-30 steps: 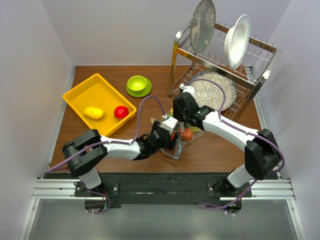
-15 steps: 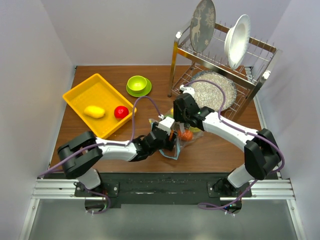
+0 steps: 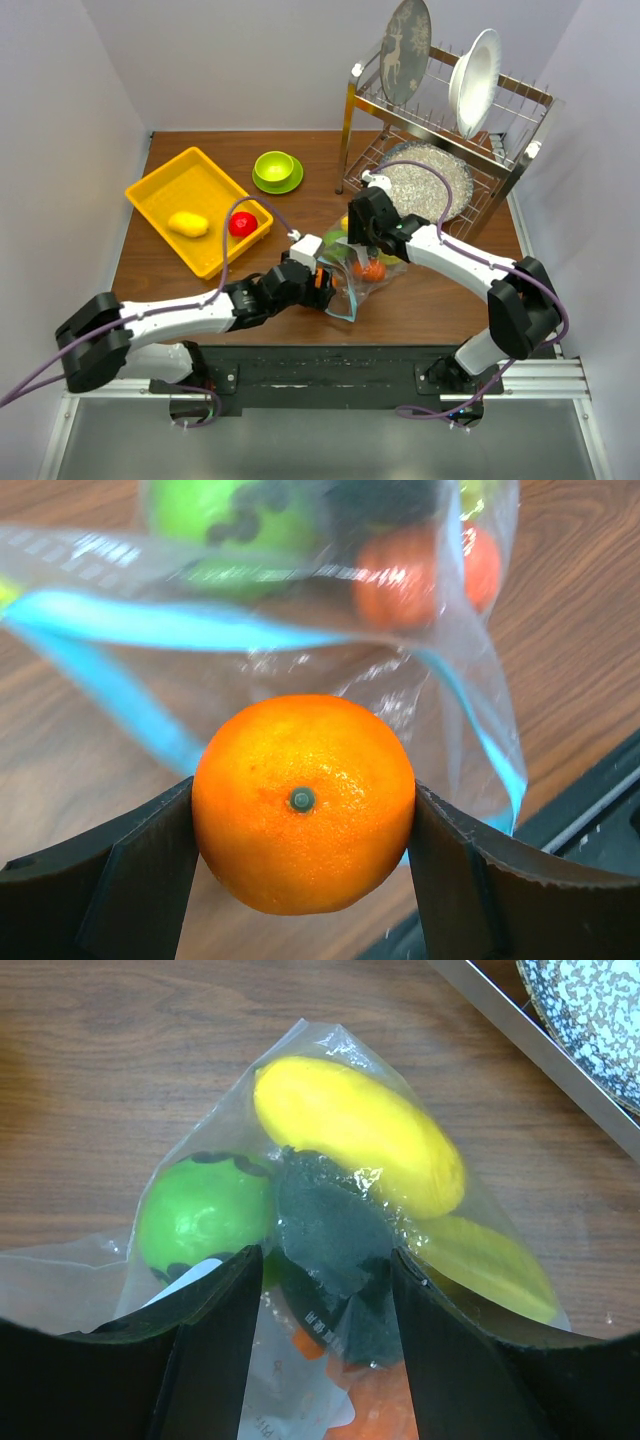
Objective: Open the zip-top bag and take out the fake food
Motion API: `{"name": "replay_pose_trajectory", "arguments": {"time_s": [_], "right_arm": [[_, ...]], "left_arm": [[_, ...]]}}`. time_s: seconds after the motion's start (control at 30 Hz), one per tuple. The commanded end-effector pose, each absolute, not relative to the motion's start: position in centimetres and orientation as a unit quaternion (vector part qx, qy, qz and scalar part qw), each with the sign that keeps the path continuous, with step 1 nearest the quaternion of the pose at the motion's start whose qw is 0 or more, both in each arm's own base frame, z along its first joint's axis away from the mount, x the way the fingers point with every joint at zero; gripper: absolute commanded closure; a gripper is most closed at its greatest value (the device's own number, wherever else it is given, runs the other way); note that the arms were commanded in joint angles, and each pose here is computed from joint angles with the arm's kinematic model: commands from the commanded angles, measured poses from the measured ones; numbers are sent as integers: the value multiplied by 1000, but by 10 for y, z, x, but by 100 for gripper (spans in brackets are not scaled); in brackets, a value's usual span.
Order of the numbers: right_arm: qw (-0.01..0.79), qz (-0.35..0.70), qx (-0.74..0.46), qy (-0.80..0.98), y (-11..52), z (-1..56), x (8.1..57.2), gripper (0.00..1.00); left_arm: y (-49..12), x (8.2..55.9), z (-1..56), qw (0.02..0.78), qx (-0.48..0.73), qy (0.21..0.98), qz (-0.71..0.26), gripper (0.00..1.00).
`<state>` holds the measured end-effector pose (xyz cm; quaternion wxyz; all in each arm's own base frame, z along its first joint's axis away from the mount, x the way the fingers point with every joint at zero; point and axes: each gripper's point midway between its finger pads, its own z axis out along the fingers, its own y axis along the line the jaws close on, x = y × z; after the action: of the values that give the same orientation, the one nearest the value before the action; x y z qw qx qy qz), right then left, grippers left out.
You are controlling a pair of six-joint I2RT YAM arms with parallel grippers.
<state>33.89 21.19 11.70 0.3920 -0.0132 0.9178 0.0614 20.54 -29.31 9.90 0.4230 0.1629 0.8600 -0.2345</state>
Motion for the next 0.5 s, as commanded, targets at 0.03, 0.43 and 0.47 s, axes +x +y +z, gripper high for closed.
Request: {"name": "replay_pose_trajectory", "arguments": {"time_s": [0.03, 0.43, 0.47], "right_arm": [[406, 71, -12, 911, 210, 124, 342, 42], [404, 88, -15, 910, 209, 134, 332, 42], [403, 91, -17, 911, 210, 133, 330, 42]], "left_arm": [[-248, 195, 114, 424, 108, 870, -226, 58], [-109, 351, 183, 527, -144, 828, -128, 62], [-83, 374, 198, 541, -201, 806, -126, 62]]}}
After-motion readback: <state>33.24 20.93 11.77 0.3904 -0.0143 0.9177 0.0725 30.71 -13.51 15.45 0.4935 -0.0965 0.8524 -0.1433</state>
